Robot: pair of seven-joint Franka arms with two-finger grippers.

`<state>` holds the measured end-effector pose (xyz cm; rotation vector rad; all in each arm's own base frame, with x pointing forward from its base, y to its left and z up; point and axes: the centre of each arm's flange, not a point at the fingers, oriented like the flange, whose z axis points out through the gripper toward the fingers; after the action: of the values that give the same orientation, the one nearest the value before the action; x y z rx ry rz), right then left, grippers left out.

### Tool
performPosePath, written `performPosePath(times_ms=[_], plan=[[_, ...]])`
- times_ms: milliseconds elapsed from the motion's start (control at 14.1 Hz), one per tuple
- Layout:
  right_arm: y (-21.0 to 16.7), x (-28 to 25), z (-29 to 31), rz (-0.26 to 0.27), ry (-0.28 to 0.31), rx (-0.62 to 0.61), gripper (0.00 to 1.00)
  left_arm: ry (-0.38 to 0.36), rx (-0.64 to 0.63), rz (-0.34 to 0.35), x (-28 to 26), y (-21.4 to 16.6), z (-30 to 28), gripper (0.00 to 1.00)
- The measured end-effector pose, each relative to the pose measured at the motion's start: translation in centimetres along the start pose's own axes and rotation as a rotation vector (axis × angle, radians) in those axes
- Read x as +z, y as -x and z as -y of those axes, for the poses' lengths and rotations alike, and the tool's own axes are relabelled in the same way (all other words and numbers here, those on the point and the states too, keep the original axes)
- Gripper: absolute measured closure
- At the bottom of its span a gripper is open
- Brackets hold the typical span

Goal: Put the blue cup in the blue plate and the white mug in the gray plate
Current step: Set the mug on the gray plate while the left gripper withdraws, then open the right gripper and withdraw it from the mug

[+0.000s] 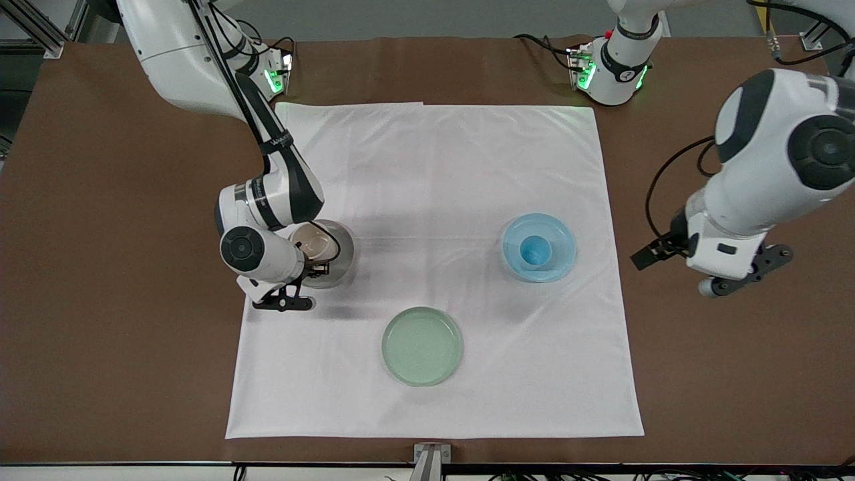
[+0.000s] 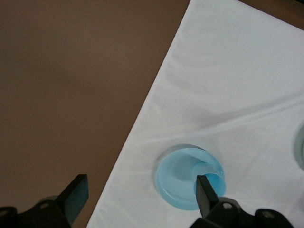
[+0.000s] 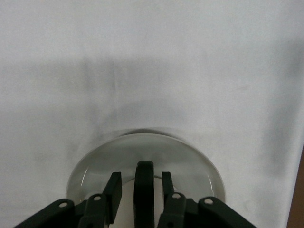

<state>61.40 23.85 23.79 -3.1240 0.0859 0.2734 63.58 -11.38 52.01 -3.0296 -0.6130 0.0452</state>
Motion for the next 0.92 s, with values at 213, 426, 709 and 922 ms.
performPosePath(times_ms=[213, 426, 709, 922], plan=[[1.5, -5.4, -0.4, 0.07, 0.016, 0.033, 0.25, -0.007, 0.111, -0.018, -3.4, -1.1, 4.4, 0.0], [5.2, -16.3, -4.8, 0.133, 0.009, 0.073, 0.0, -0.034, 0.211, -0.048, -7.9, 0.5, 7.4, 0.0], [9.5, -25.3, -15.7, 0.154, -0.034, 0.098, 0.0, -0.044, 0.311, -0.057, -11.9, 3.4, 9.1, 0.0], [10.7, -25.4, -22.9, 0.152, -0.054, 0.076, 0.0, 0.029, 0.306, 0.0, -11.8, 5.4, 10.9, 0.0]])
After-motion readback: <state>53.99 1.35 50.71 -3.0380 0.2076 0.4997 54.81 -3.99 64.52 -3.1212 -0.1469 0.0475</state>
